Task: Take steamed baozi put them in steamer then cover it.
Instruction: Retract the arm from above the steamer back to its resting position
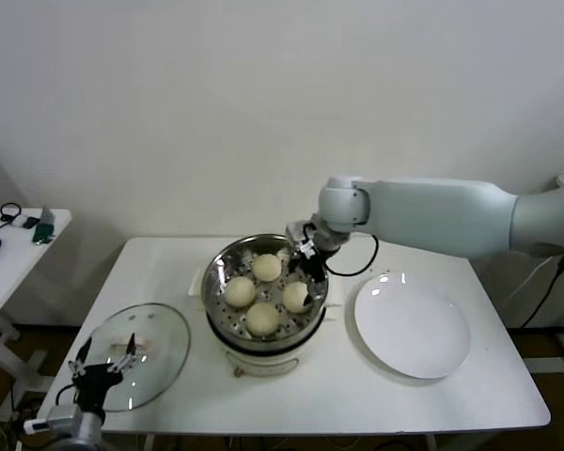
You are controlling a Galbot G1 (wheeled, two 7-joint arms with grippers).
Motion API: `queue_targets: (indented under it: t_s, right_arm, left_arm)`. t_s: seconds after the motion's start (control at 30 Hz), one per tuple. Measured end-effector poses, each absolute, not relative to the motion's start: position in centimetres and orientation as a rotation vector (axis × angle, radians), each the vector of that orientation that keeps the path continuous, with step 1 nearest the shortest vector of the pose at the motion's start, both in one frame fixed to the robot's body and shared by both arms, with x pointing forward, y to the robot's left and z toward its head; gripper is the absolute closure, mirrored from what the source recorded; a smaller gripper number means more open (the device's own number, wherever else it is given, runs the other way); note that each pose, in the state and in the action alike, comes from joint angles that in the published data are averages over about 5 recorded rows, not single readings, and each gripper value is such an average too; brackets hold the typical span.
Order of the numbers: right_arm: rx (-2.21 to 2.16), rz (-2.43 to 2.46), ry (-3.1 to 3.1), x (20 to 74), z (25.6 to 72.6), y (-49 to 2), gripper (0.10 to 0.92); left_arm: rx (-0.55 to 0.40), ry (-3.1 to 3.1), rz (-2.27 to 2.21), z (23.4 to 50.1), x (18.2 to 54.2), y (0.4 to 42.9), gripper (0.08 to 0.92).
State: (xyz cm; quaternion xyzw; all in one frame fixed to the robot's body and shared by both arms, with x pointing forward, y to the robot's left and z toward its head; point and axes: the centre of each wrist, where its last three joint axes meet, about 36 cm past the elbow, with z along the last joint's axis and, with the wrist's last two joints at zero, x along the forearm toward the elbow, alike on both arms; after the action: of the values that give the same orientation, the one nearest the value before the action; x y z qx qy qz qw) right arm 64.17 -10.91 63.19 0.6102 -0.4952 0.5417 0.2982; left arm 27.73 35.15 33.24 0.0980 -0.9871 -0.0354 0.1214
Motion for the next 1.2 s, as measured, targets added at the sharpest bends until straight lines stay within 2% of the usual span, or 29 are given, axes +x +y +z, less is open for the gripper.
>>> queue_targets:
  t_s: [0.37, 0.6, 0.8, 1.2]
  right_arm:
    - [1.518, 1.233, -1.768, 66.3, 70.8, -15.4, 0.200]
    - [1.327, 1.088, -2.241, 66.7, 72.5, -18.6, 0.200]
    - [1.111, 0.868, -2.594, 65.4, 70.9, -22.9, 0.200]
    - [0.632, 0.449, -2.972, 58.1, 62.7, -36.5, 0.200]
  left_arm:
    - [0.295, -2.886, -0.078, 34.1, 28.4, 34.7, 0.177]
    - [0.311, -2.897, -0.098, 34.5, 29.1, 35.0, 0.177]
    - [0.356, -2.923, -0.125, 34.7, 29.9, 35.4, 0.177]
    - [0.435, -3.023, -0.266, 35.8, 31.8, 36.4, 0.177]
